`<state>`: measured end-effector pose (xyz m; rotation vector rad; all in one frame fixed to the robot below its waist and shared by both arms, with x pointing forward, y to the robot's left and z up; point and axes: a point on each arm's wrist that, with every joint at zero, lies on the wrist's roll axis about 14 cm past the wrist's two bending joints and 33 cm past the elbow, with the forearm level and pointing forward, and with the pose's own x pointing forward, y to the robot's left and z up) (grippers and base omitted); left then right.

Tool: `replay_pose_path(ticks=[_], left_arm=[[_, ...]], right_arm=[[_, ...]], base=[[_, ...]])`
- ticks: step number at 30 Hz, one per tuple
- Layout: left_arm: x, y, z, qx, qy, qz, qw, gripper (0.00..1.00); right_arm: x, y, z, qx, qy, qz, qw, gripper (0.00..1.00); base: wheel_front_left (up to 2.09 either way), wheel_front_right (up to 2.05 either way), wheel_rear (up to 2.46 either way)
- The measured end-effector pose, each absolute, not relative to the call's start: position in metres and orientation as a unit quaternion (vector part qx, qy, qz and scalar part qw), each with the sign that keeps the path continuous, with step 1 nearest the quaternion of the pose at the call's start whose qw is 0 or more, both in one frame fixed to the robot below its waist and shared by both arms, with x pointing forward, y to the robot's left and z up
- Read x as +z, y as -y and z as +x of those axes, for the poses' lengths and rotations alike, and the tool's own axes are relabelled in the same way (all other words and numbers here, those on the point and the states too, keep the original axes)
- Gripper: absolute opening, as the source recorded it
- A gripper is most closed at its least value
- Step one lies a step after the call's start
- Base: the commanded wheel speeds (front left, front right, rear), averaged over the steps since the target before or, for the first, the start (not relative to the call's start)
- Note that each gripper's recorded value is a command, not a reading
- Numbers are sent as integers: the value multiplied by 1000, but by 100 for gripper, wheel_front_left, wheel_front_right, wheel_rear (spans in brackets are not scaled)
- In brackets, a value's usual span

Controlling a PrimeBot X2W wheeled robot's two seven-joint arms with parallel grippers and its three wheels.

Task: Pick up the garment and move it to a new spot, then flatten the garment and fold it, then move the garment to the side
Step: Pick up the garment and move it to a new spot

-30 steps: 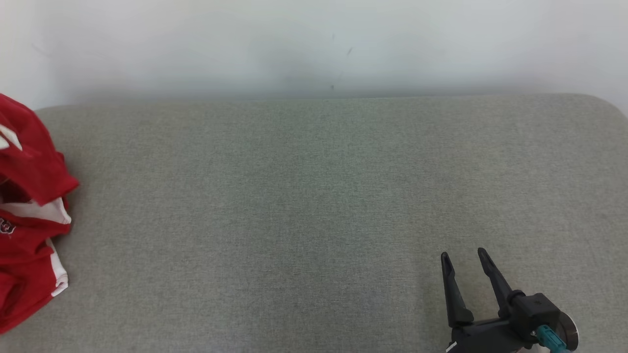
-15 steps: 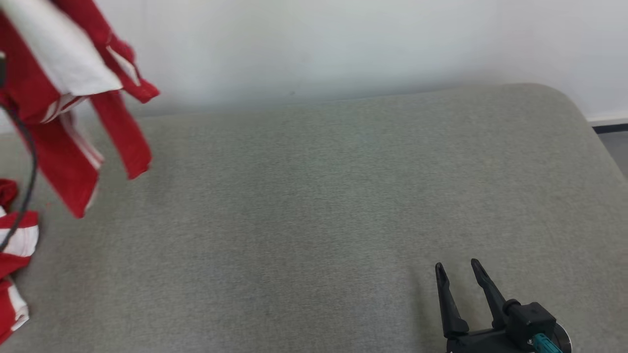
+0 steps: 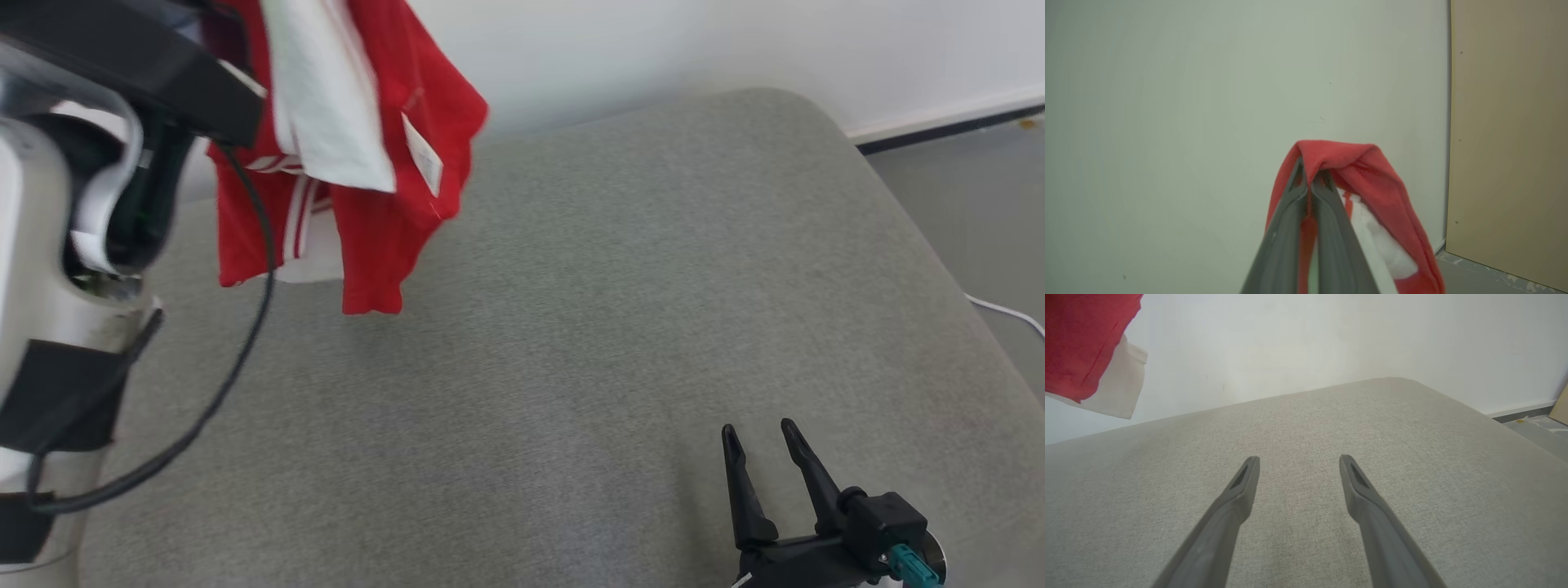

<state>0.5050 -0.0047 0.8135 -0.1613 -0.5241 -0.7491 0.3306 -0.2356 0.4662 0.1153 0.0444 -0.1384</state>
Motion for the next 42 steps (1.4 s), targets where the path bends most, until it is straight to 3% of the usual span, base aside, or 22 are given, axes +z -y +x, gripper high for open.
replay_pose_path(ticks=[6,12,26,33,34,35,42], left_arm=[[780,59,499,-421,214,-94,877,0],[722,77,501,-435,150,-116,880,0],[528,28,498,-347,-59,-144,925,0],[484,14,479,-324,-102,-153,928,0],[485,13,477,-322,-98,-155,929,36],[485,12,476,-323,-96,-155,929,100],[502,-1,462,-314,-59,-162,934,100]], right_arm=[[463,251,317,-99,-29,57,993,100],[458,257,314,-109,-38,54,992,100],[455,246,327,-89,-44,54,994,100],[454,242,331,-79,-45,50,995,100],[454,241,332,-77,-45,49,995,100],[454,239,333,-75,-45,49,995,100],[457,225,336,-51,-38,50,997,100]], base=[[0,0,0],[0,0,0],[0,0,0],[0,0,0],[0,0,0],[0,0,0],[0,0,0]])
